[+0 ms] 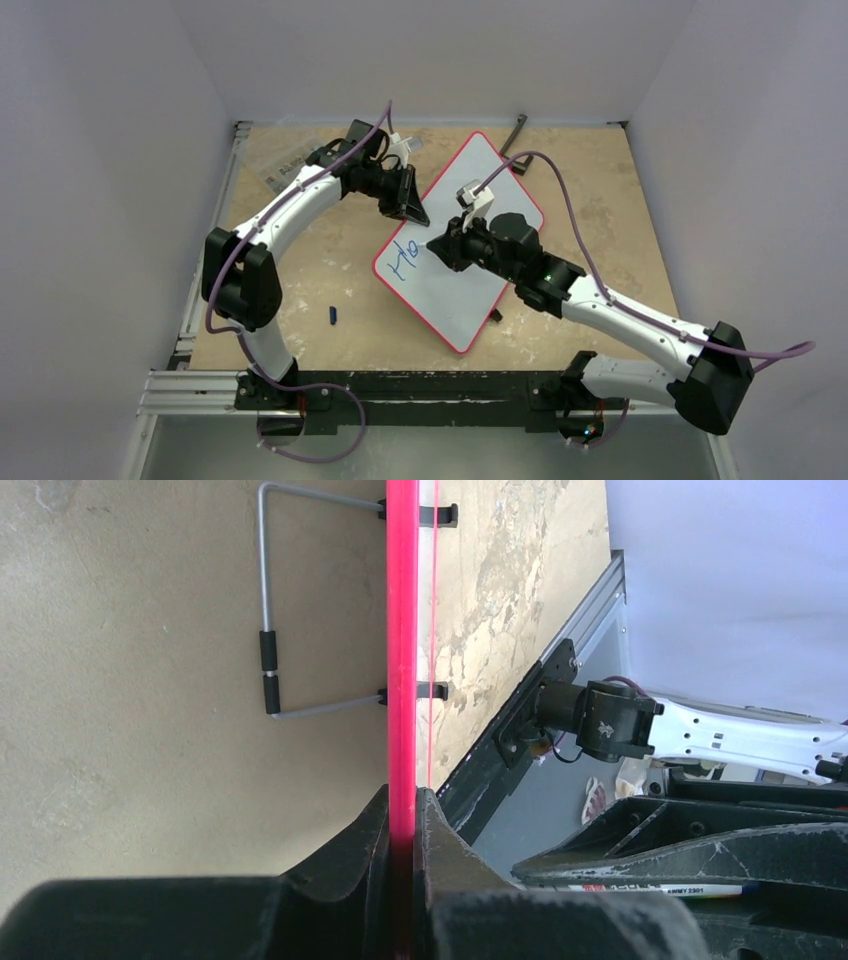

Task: Write a sentence on the whiteboard

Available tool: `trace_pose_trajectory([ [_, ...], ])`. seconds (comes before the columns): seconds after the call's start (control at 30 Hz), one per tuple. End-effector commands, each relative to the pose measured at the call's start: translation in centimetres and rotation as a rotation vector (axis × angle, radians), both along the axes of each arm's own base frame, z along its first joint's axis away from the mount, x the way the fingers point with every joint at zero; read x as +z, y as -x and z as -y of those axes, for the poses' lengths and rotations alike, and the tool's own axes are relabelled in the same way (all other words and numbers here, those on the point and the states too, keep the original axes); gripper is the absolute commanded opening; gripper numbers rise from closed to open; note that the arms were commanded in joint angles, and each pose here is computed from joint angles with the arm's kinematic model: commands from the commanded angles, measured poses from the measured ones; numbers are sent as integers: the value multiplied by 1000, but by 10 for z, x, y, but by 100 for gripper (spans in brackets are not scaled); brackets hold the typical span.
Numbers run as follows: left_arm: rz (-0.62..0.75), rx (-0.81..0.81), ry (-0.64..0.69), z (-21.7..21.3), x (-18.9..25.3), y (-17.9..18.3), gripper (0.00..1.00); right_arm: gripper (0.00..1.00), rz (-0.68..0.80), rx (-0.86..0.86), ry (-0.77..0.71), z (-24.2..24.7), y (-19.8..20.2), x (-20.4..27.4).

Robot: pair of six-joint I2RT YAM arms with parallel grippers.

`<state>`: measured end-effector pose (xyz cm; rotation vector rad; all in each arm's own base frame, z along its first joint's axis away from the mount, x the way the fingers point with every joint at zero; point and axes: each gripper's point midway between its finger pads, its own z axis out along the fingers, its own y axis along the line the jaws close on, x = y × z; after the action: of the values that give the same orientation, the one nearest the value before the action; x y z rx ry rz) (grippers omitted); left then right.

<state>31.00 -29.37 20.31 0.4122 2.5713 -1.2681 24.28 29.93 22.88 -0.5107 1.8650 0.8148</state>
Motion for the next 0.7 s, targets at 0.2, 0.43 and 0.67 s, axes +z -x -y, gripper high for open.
trace_pose_trajectory([
  [0.2, 103, 36, 24, -5, 31, -6, 0, 0, 63, -73, -58, 0, -17, 36],
  [0.43, 102, 36, 22, -5, 30, -6, 0, 0, 81, -69, -63, -7, -23, 47],
  [0.67, 100, 33, 24, -5, 30, -5, 0, 0, 80, -81, -50, -11, -30, 44],
])
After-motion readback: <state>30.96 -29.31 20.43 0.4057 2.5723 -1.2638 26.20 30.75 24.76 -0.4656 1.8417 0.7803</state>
